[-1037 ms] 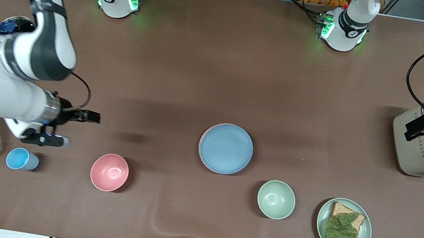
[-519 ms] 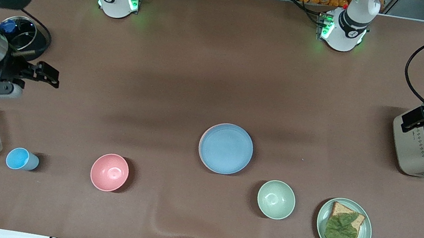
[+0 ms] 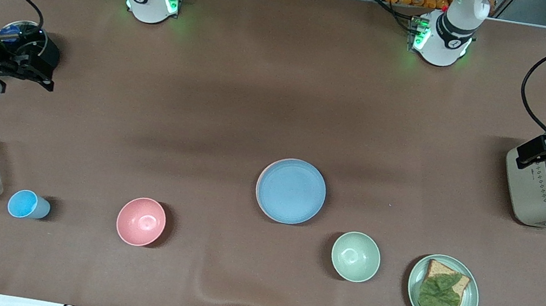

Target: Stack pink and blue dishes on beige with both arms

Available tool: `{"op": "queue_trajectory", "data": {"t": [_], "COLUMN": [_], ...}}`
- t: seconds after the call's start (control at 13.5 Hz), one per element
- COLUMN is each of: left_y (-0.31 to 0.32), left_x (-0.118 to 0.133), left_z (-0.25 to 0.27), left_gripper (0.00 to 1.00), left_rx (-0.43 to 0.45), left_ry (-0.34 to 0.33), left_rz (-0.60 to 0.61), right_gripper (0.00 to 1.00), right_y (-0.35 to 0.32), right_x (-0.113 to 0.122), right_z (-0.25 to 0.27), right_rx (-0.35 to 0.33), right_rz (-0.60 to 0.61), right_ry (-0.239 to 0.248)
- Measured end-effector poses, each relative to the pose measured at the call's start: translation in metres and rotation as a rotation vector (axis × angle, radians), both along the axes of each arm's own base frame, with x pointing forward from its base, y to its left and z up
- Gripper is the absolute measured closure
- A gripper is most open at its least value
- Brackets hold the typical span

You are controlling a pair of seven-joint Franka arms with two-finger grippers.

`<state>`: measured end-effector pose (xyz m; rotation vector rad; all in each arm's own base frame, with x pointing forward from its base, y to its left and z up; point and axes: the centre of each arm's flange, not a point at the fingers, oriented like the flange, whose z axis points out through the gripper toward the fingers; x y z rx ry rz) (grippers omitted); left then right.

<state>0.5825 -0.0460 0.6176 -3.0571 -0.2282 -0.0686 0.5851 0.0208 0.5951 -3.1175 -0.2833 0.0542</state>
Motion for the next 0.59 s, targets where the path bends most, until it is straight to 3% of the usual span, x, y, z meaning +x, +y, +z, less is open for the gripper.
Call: {"op": "queue_trajectory", "data": {"t": [0.59], "left_y": [-0.002], "left_x": [-0.006], "left_z": [0.006], "left_gripper": [0.00], "left_rx": [0.003], "left_ry": [0.005], "left_rz": [-0.001], "right_gripper": [0.00], "right_y": [0.002], "right_x": [-0.017], "right_z": [0.029], "right_rx": [-0.002], "right_rz": [-0.030], "right_ry": [-0.022]}}
